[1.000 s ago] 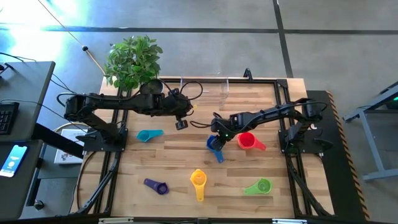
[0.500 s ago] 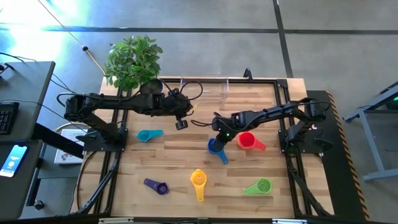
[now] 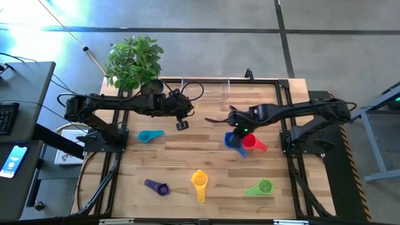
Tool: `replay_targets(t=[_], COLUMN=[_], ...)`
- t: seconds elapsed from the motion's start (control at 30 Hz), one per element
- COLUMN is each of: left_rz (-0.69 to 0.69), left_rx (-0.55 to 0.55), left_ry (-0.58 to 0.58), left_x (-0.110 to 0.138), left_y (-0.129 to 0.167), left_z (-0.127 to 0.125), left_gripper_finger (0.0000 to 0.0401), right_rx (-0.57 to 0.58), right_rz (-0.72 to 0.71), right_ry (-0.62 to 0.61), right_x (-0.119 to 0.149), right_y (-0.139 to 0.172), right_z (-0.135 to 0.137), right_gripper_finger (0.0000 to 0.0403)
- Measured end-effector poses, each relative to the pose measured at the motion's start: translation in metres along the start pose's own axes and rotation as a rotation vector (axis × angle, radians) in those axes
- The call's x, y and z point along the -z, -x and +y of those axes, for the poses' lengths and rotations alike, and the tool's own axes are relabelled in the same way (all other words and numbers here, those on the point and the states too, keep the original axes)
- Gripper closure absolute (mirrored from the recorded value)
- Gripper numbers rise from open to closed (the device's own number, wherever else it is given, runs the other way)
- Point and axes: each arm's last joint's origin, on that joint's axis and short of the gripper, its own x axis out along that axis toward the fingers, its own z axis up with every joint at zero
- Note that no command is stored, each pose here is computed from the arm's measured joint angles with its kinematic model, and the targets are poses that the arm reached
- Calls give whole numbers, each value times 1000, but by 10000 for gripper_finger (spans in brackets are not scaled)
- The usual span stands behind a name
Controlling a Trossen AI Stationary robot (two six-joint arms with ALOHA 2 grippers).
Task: Nest measuring cups in basket
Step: Stack the blue measuring cup on top of the red measuring cup
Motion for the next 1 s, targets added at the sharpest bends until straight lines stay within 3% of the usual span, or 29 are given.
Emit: replay_targets(t=[0.23, 0.5, 1.0], left_rz=[-1, -2, 0], left_rx=[0, 0, 0], left_ry=[0, 1, 0], left_x=[0, 0, 0], left_y=[0, 0, 0], left_z=[0, 0, 0], left_gripper_finger=[343, 343, 343], right_rx=[52, 61, 84], right_rz=[68, 126, 249], right_ry=[117, 318, 367], right_x=[12, 12, 14], right_y=[23, 23, 7], right_z=[-20, -31, -32], right_gripper_finger=[402, 402, 402])
